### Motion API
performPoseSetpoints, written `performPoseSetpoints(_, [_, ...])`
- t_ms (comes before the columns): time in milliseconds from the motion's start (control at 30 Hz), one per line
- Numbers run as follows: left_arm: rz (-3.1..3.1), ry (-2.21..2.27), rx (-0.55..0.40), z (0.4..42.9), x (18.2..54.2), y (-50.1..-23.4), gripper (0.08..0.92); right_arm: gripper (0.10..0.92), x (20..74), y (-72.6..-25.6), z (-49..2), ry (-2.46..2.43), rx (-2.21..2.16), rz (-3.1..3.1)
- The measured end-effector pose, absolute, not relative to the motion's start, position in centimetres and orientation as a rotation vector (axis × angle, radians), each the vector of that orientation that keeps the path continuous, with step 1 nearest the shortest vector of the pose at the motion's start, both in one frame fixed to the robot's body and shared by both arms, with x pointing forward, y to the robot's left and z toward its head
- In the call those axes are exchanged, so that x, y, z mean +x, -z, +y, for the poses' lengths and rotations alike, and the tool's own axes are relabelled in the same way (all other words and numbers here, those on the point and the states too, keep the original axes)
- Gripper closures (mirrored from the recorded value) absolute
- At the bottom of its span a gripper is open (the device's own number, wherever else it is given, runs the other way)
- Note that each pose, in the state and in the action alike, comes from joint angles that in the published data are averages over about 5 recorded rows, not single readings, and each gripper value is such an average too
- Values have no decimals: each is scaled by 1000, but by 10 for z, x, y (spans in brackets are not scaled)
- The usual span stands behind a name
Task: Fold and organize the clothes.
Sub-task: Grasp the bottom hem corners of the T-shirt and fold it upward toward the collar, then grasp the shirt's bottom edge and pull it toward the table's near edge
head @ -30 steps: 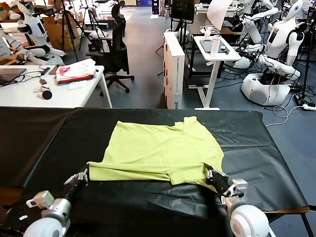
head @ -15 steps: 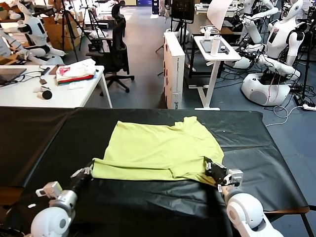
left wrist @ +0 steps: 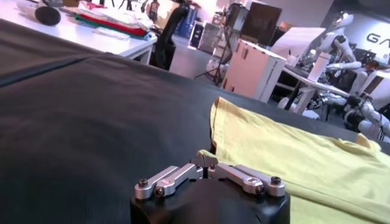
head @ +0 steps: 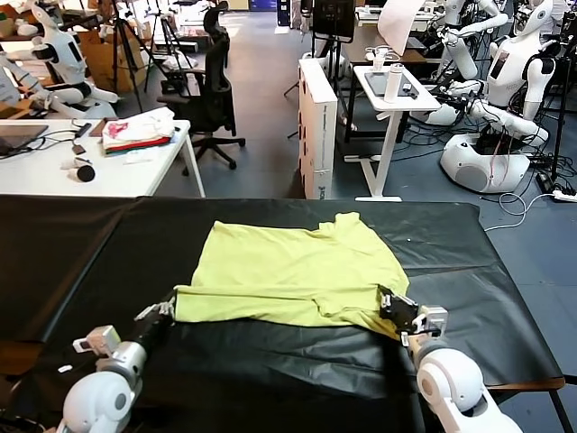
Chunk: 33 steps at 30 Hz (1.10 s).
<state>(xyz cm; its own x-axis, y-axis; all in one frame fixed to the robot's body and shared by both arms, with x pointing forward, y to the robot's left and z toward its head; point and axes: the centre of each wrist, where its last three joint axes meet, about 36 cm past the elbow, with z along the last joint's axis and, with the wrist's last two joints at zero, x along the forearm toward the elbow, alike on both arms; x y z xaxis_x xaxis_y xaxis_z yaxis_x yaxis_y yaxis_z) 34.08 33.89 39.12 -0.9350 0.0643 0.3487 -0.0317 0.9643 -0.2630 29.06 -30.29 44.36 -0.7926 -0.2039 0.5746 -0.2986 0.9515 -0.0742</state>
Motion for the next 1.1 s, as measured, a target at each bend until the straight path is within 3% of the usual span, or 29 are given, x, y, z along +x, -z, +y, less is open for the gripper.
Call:
performPoseSetpoints(100, [-2754,-361,-10,340,334,-396,454,151,291,-442,-303,-214,352,-2510])
performPoseSetpoints(200, [-2747,-351,-8,340,324,-400,265,120,291,-441,-303,-213,352,-2508])
performPoseSetpoints(300, [-2732,-351,-28,333,311,-402,133,116,292,-441,-303,-214,350,-2508])
performPoseSetpoints(600, [-2688,-366,-52,315,285,-398,93,136,292,-449,-303,-207,346,-2498])
performPoseSetpoints(933, [-2685,-368,-48,316,285,-395,92,320,284,-474,-299,-216,397,-2384])
performPoseSetpoints(1100, [-2690,-379,-61,314,289,-395,130,475,282,-485,-297,-244,443,-2333])
